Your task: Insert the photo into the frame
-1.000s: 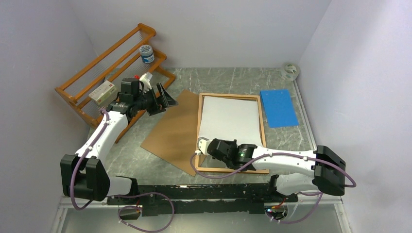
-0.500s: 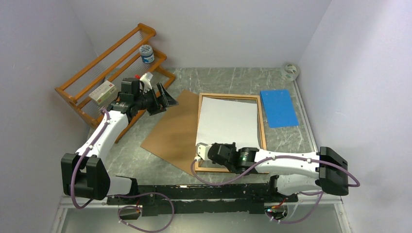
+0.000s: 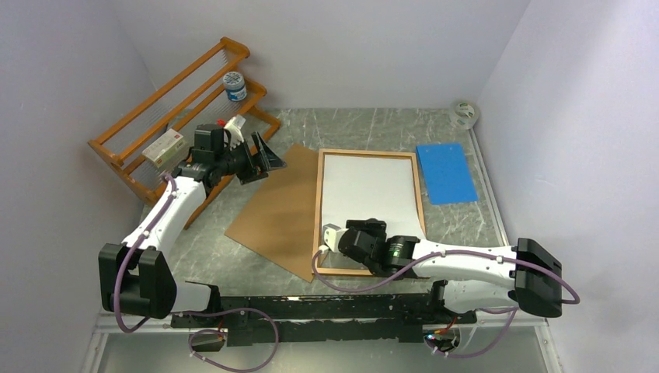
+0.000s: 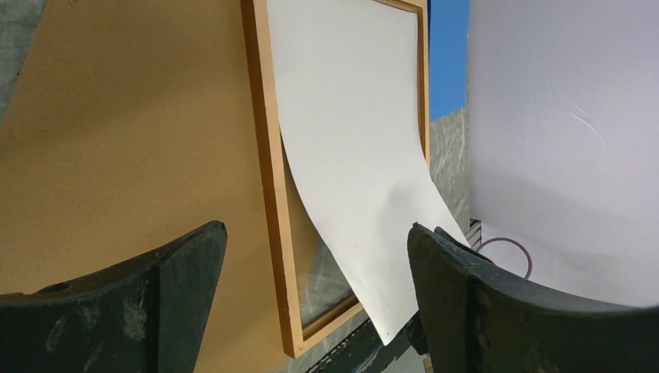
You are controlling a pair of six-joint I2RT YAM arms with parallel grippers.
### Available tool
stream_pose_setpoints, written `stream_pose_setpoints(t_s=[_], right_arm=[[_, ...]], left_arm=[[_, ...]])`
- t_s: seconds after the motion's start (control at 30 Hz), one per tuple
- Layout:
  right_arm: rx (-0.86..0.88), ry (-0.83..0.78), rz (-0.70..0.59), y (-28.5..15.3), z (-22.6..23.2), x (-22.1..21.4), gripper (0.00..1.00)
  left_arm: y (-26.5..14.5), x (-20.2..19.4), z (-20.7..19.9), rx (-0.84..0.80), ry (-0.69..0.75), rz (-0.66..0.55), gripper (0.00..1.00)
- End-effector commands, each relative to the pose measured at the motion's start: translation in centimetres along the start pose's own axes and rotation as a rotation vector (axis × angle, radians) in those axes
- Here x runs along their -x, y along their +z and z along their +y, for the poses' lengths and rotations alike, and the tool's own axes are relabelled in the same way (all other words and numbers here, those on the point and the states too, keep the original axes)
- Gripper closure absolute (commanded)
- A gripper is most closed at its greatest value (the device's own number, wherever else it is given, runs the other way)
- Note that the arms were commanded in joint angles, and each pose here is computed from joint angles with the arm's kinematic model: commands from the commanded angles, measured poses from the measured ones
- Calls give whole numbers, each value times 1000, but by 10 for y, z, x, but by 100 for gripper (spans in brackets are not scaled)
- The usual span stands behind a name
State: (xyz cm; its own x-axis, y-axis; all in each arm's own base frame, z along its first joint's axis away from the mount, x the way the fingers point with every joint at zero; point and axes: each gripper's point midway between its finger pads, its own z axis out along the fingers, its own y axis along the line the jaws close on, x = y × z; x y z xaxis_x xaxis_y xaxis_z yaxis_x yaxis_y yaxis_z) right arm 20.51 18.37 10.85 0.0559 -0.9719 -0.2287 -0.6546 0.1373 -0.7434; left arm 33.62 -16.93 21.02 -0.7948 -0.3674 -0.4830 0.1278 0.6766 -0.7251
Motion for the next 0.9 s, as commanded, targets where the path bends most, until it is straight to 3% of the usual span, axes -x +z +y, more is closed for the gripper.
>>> stream_pose_setpoints(t_s=[0.0, 0.17, 0.27, 0.3, 0.73, 0.87], right_arm=[[-51, 44, 3, -3, -11, 0, 46], [-2, 131, -14, -13, -13, 11, 27], [58, 181, -29, -21, -11, 18, 4], [87, 187, -32, -24, -8, 19, 1], [359, 169, -101, -47, 24, 35, 2], [372, 150, -69, -44, 29, 30, 2]], left_arm=[[-1, -1, -7, -39, 11, 0, 9], [-2, -4, -6, -39, 9, 6, 8], [0, -6, -3, -35, 1, 13, 8], [0, -8, -2, -33, -1, 19, 8], [7, -19, 12, 4, -28, 63, 8], [9, -21, 15, 7, -33, 70, 8]])
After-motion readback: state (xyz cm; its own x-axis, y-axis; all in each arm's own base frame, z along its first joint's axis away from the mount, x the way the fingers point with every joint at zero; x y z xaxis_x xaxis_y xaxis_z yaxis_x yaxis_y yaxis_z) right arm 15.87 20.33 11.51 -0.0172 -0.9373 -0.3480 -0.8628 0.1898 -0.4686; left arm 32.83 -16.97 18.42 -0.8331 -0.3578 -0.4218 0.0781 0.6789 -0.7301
